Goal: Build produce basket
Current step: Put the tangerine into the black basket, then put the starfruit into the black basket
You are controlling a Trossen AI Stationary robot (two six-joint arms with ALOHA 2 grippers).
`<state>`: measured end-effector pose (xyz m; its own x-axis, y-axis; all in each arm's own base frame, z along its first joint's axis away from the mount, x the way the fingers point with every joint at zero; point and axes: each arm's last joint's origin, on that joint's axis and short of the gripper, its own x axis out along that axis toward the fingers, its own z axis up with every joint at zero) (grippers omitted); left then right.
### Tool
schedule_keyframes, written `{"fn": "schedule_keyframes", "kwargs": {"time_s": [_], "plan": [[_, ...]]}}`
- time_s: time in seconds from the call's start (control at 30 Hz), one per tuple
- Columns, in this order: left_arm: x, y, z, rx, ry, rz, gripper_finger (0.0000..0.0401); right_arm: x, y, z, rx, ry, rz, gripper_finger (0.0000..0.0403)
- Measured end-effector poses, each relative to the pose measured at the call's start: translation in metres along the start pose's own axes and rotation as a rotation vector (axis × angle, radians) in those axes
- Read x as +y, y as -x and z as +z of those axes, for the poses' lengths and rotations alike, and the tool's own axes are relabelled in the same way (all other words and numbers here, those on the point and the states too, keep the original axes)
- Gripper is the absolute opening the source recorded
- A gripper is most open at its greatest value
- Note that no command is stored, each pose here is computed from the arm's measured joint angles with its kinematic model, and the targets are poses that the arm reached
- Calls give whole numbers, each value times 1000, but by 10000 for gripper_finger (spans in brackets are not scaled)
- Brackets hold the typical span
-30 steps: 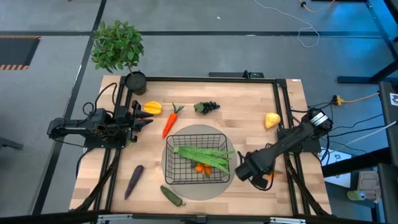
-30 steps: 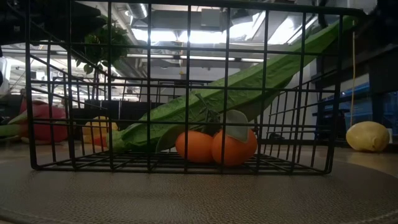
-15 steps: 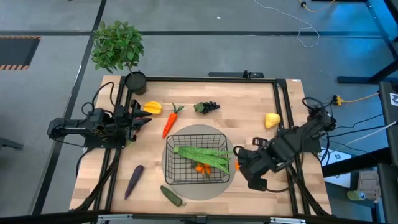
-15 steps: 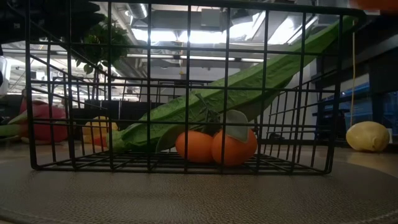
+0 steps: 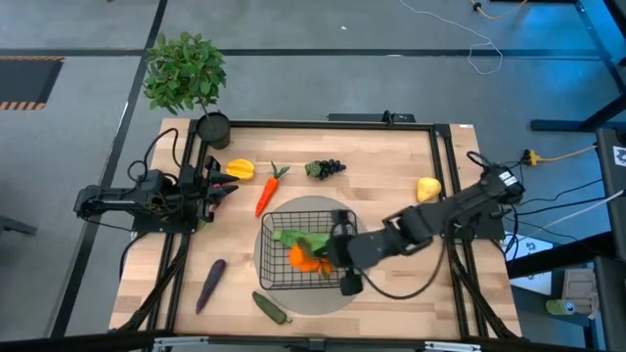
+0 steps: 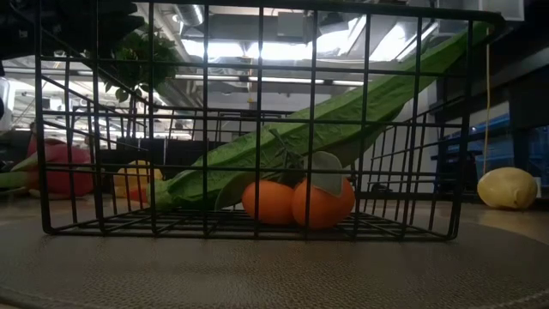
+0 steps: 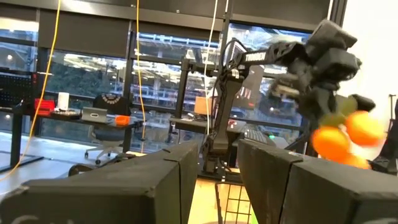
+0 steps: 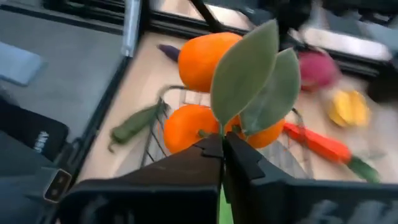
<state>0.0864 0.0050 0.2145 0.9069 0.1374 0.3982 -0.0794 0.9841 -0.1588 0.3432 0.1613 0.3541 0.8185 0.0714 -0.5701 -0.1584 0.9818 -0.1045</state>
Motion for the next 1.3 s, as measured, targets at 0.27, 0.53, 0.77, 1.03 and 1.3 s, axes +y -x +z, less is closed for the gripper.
{"fn": "schedule_keyframes", "kwargs": {"time_s": [0.27,0.53,0.77,1.03,1.3], "plan": [[0,0,0,0,0,0,105,-30,-44,-31,-84,-29,-45,0],[0,0,0,1,0,0,105,-42,-58,-45,-132,-87,10,39],[0,0,0,2,0,-1,105,-46,-58,-39,-188,-104,23,152],[0,0,0,2,0,0,105,-57,-39,-5,-226,-125,-18,191],[1,0,-2,19,2,19,105,-72,1,17,11,-124,-143,176]]}}
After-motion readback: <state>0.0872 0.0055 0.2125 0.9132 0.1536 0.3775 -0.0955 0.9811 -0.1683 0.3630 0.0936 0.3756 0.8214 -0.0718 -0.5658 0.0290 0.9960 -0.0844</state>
